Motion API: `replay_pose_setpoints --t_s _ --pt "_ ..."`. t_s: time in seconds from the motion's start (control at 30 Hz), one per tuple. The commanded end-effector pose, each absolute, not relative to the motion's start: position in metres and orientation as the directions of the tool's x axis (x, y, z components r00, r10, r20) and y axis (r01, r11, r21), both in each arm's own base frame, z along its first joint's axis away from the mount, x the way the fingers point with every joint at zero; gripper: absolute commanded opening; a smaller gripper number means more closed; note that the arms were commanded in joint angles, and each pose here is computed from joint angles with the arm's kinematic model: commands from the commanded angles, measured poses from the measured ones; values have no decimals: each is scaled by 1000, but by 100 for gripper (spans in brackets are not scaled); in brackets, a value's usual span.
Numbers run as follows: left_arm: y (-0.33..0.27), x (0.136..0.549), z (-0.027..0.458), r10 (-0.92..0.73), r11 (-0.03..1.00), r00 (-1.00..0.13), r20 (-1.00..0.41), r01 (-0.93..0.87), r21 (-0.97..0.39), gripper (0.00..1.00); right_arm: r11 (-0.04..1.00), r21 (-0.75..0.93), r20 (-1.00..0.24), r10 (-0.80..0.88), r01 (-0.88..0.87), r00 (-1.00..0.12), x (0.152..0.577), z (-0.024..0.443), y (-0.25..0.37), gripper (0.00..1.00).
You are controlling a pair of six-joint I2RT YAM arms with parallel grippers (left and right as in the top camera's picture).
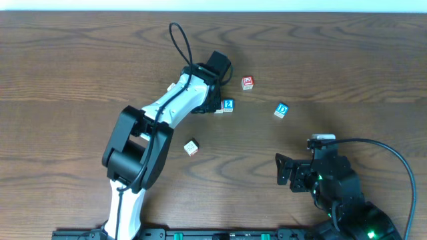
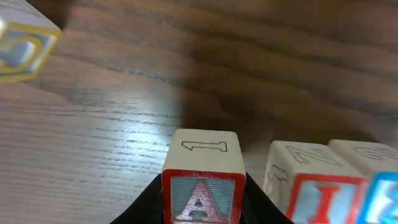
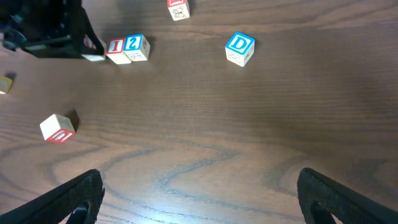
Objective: Spell out Ai2
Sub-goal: 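Lower 'A' block to the left of the 'I' block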
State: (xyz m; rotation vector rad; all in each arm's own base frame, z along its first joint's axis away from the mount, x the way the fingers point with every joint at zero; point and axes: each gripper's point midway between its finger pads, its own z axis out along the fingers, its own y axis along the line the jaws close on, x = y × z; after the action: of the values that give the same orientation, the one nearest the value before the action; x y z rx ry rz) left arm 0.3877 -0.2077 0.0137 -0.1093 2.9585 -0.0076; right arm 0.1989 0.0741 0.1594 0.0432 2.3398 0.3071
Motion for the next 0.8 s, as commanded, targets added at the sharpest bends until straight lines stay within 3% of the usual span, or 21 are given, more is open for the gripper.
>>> replay_pose_setpoints --t_s 0.0,0.47,0.77 --pt "-210 387 11 -81 997 -982 -172 -80 -14 6 969 240 -693 134 -51 -708 199 159 73 99" --pt "-211 381 10 -79 997 -987 -142 -77 -24 6 969 240 -693 134 -51 -708 199 159 73 99" --pt "-212 383 10 -77 997 -986 -149 -73 -28 22 969 240 -693 134 -51 -708 199 159 73 99"
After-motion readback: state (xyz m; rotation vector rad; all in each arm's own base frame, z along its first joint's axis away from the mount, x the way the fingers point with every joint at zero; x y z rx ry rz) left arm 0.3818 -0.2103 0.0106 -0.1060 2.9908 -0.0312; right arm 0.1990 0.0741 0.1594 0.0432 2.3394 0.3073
